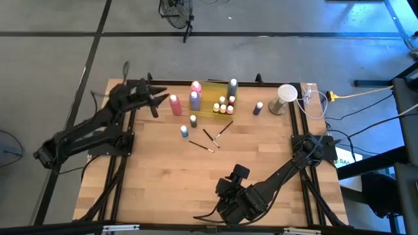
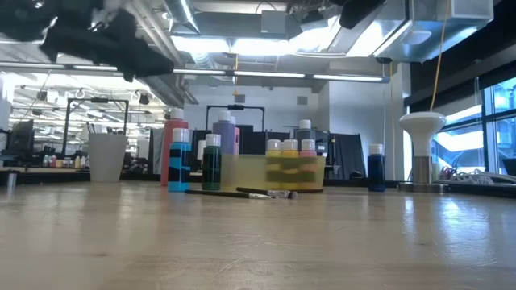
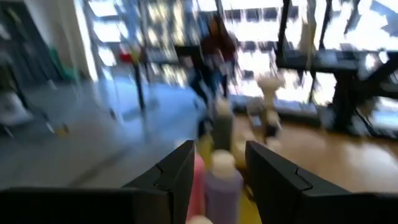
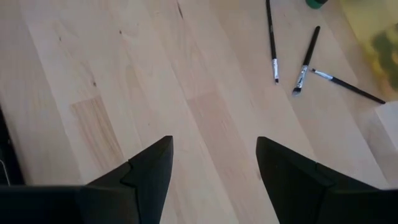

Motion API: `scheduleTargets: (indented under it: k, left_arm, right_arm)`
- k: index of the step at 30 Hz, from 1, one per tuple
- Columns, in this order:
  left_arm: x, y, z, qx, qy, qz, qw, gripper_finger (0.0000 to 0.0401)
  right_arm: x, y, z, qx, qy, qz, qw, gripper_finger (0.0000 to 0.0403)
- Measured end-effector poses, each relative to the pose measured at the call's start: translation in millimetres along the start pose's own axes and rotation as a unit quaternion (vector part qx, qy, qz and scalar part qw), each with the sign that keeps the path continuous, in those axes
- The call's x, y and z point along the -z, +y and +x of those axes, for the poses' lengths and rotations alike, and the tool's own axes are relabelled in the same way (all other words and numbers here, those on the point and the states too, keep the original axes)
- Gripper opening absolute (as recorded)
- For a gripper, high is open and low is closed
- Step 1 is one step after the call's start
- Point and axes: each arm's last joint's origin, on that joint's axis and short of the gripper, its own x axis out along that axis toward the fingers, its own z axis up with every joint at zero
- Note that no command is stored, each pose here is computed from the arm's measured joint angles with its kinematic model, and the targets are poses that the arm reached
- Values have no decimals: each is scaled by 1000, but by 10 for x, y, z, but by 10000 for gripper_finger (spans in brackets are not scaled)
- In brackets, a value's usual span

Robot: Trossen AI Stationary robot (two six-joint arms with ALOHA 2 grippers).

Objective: Pick & Place Paint Supplies
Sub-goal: Put the large dark pink paint bottle into the yellow bin

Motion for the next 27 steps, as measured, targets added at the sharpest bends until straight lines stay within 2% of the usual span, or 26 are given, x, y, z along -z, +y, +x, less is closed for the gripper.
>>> scheduleTargets:
  k: [3, 6, 11, 16, 19, 27]
  left_arm:
    - [-137, -11, 58, 17, 86, -3, 996, 139]
    - [-238, -32, 92, 26, 129, -8, 991, 141]
    - [-267, -87, 137, 49, 132, 25, 990, 160]
    - [-225, -69, 187, 5, 149, 48, 988, 193]
    - [-189, -57, 227, 4, 160, 73, 984, 215]
    - [-110, -50, 298, 7, 185, 73, 980, 264]
  right_arm:
    - [12, 10, -10, -2, 0, 0, 1000, 234]
    - [24, 19, -20, -4, 0, -2, 1000, 234]
    - [38, 28, -31, -5, -1, -4, 1000, 233]
    - [53, 38, -43, -5, -2, -6, 1000, 233]
    - [61, 44, -50, -6, -3, -7, 1000, 233]
    - [76, 54, -62, -8, -3, -9, 1000, 233]
